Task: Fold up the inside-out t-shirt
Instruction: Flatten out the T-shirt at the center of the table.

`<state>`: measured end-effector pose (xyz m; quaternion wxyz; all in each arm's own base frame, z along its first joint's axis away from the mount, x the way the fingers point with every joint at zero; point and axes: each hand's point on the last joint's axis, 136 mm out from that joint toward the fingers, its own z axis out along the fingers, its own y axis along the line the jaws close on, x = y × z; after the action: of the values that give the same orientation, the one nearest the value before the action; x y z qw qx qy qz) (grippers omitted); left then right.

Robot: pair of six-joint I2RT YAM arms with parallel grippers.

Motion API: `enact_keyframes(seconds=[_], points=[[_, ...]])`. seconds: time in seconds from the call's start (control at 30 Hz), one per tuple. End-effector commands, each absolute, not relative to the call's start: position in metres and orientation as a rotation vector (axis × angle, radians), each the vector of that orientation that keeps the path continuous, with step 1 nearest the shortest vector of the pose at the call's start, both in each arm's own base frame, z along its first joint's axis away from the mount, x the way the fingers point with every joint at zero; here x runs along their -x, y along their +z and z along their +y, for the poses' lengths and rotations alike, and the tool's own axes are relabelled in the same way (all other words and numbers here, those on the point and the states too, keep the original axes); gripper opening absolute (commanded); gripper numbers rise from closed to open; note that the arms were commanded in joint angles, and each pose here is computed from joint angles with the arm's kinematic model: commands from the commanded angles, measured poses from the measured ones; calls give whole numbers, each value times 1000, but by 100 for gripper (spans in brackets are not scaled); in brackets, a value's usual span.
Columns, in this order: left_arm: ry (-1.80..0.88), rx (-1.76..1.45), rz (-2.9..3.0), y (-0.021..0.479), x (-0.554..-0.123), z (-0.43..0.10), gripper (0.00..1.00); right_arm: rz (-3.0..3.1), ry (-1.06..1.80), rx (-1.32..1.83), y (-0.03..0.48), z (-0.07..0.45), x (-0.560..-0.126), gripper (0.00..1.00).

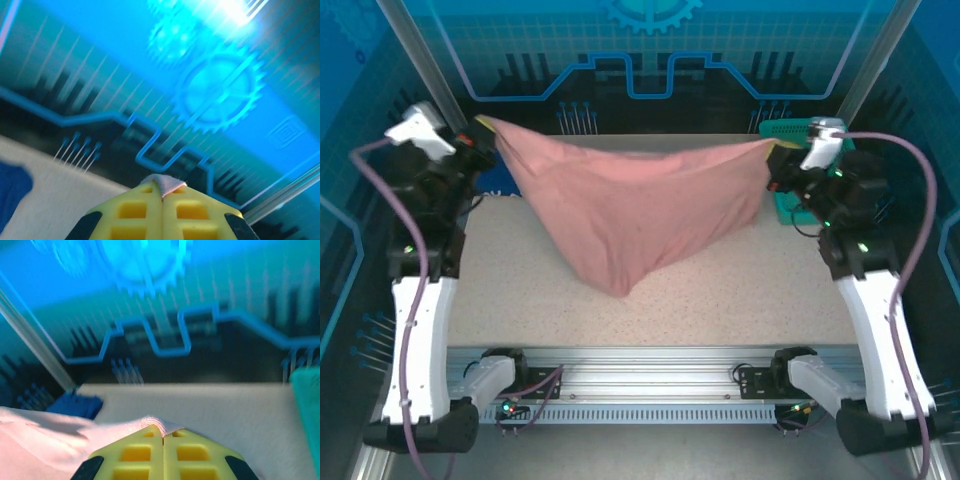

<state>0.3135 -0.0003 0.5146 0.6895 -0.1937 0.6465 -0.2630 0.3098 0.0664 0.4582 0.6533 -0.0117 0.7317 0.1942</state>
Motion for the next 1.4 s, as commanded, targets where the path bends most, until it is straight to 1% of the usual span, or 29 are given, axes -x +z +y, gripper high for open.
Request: enact_keyframes(seconds=[0.0,0.07,0.27,0.37,0.43,0.53,0.6,0.7,0.83,0.97,1.07,1.17,1.27,1.37], points=[[-498,360,1344,572,-260,3,0,1634,266,4,483,38,-263,0],[-476,315,1314,597,-240,-1,0,1591,233,15,505,33,-236,0],[-381,248,1227,644,-188,-1,0,1453,157,19,552,19,-169,0],[-321,237,1178,666,-172,4,0,1396,131,12,571,13,-150,0],[-294,224,1153,682,-168,5,0,1372,125,8,581,12,-146,0],[-263,212,1142,699,-182,8,0,1350,110,0,594,10,-151,0],[-240,217,1164,701,-207,12,0,1356,86,-7,598,7,-164,0],[-226,226,1232,690,-261,18,0,1380,57,-7,598,7,-193,0],[-267,229,1339,661,-334,18,0,1469,37,-4,582,10,-247,0],[-287,239,1409,638,-376,20,0,1519,26,-10,572,11,-284,0],[-296,234,1408,640,-381,19,0,1519,49,-2,577,15,-292,0],[-306,223,1384,651,-369,16,0,1502,62,2,585,16,-286,0],[-314,211,1349,663,-346,12,0,1488,78,10,591,18,-273,0],[-324,196,1303,678,-314,8,0,1467,71,12,595,16,-252,0]])
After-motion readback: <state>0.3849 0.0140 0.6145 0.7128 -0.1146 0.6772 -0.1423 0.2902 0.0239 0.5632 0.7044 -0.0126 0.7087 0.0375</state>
